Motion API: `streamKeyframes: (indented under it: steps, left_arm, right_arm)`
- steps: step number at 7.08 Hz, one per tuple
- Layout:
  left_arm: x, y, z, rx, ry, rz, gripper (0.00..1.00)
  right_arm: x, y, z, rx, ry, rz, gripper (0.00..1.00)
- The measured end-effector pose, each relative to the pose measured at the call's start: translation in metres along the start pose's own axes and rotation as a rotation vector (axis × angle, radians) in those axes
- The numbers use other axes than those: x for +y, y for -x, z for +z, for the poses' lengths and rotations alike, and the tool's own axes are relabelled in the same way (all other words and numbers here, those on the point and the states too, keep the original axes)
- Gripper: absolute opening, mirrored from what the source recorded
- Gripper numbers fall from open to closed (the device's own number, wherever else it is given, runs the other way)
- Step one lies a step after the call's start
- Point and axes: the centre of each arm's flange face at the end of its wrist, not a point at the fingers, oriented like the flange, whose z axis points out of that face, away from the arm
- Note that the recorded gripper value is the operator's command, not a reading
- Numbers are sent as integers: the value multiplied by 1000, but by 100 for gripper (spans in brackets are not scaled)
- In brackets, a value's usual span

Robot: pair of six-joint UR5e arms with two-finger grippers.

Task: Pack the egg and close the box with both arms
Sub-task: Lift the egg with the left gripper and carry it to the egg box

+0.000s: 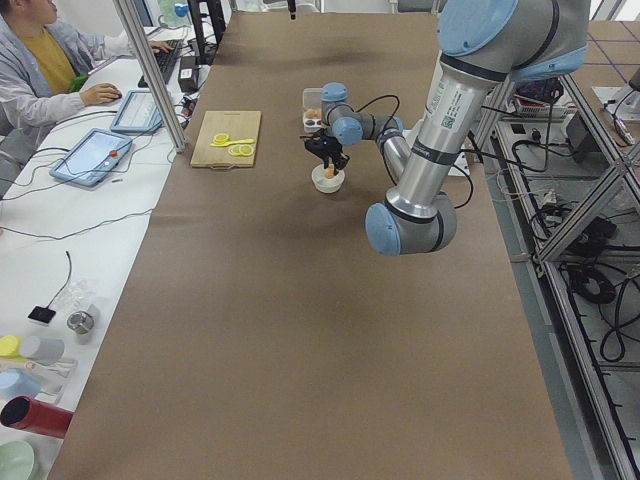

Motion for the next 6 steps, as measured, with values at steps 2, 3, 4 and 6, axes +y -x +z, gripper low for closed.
streamKeyframes:
  steps: [2, 3, 4, 6]
  left_arm:
    - [-8, -9, -39, 8, -14, 221, 0]
    - [-7, -13, -57, 25, -25, 334, 0]
    - [-3, -20, -74, 81, -45, 484, 0]
    - [10, -43, -88, 269, -97, 916, 0]
  right_arm:
    - [-1, 4, 0, -1, 0, 5, 100]
    - [-2, 5, 1, -1, 1, 6, 100]
    - [-2, 7, 3, -2, 4, 4, 100]
    - [-3, 13, 8, -3, 11, -6, 100]
